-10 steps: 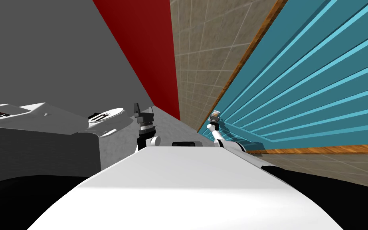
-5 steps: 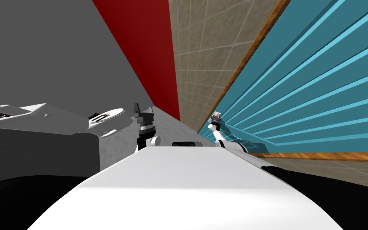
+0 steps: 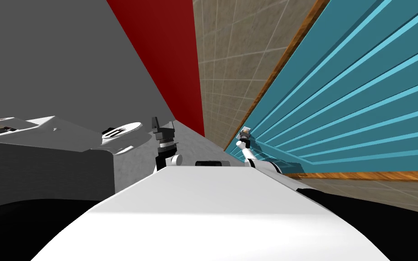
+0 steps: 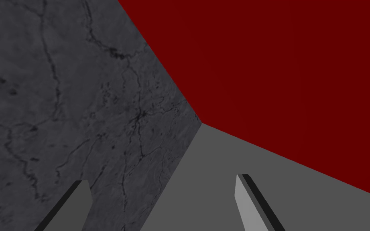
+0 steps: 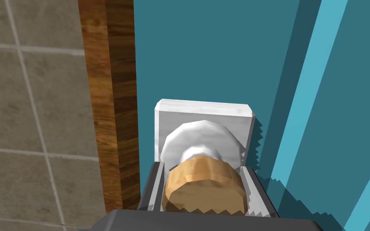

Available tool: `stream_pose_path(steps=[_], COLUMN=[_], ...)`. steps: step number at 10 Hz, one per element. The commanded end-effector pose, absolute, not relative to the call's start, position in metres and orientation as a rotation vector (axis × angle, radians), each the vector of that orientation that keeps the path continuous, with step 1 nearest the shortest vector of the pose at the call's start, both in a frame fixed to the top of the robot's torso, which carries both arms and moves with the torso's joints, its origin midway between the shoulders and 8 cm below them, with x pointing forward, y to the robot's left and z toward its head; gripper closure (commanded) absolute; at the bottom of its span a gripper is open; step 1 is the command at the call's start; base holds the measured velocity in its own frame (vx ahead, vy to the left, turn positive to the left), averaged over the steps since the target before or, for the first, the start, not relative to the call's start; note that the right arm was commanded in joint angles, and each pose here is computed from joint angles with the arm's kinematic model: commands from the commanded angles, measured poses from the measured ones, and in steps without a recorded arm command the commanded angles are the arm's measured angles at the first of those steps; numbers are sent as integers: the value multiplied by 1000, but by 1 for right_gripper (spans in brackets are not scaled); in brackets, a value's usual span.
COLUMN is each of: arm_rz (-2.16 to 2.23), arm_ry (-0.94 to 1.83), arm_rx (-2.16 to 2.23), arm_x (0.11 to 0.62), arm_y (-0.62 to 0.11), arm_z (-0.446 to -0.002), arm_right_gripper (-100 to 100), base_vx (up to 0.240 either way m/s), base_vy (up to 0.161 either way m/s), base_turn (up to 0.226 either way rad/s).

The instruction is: Pull the door open

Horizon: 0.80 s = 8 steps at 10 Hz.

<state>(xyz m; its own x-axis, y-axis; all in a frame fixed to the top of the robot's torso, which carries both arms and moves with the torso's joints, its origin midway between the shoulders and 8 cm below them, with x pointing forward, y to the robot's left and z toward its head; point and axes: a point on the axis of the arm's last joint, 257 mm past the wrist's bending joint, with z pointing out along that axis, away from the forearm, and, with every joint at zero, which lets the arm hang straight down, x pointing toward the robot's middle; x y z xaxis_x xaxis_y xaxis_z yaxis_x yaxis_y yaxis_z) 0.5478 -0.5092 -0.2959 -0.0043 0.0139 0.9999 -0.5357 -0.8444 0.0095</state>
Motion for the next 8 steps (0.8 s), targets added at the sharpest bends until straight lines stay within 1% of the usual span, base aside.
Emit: stream_pose_path(steps=[1,3,6,8], arm_rz=[1915,1935,1970,1983], arm_ry=[-525,-500,-453,-434], arm_rx=[1908,1929,1967,1983], arm_x=[551,557,567,570], arm_y=[-501,-491,-470,-462], arm_z=[-297,-297,-296,-296], arm_right_gripper=[100,100,100,100], base_vx=[-216,-282,-284,-235], base_vy=[-25,-54,2,-41], base_turn=[94,113,109,78])
